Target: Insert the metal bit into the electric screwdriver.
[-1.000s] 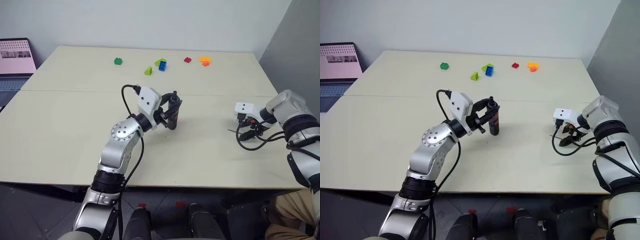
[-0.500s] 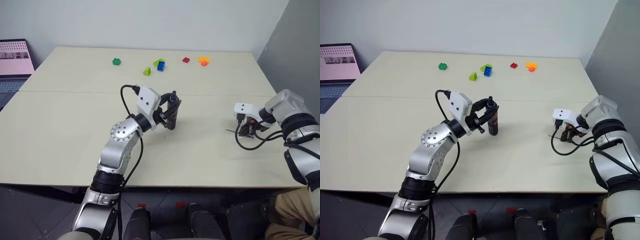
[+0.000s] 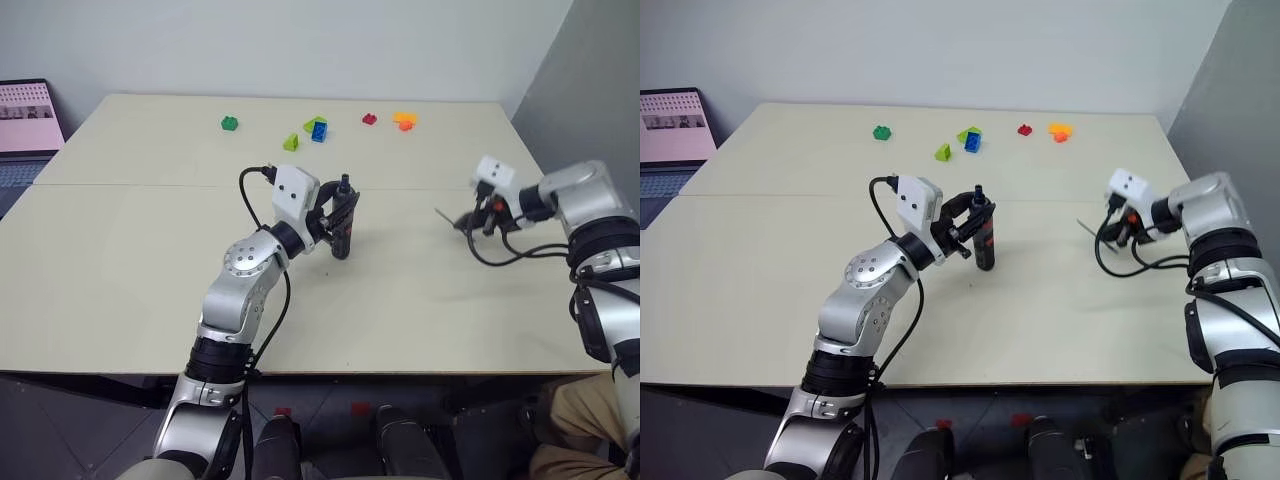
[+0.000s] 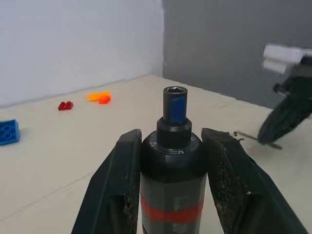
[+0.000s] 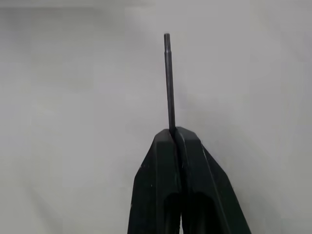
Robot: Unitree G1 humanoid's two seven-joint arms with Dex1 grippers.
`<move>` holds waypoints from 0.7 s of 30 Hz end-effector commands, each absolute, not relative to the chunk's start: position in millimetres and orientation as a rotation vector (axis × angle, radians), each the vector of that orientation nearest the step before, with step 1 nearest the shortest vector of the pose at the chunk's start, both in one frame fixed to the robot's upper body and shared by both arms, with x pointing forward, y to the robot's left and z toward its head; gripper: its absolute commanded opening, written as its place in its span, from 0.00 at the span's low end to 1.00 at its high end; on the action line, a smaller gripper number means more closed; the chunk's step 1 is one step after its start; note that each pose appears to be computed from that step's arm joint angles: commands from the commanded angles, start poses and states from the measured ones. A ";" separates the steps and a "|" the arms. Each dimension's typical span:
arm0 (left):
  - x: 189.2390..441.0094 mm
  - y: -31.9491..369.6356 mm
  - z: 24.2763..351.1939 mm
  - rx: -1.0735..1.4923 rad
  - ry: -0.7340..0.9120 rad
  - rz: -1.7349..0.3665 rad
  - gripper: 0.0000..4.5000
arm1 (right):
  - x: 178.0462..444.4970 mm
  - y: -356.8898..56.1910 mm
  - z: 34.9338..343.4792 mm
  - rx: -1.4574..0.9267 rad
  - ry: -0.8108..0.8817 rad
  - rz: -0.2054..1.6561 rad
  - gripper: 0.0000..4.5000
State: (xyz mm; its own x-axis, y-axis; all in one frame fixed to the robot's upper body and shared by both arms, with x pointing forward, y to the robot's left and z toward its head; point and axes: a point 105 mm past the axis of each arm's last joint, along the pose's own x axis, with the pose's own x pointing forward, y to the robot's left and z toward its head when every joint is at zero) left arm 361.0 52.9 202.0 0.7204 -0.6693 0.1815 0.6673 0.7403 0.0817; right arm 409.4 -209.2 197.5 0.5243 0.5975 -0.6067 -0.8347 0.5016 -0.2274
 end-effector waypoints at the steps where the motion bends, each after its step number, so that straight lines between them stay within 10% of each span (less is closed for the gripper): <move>1: 343.6 37.9 241.8 -0.032 -0.331 -0.758 0.35 | 395.9 -195.9 235.5 -0.436 0.270 0.905 0.00; 21: 312.5 18.1 215.0 0.079 -0.259 -0.998 0.35 | 321.6 -139.2 290.9 -0.089 -0.312 0.917 0.00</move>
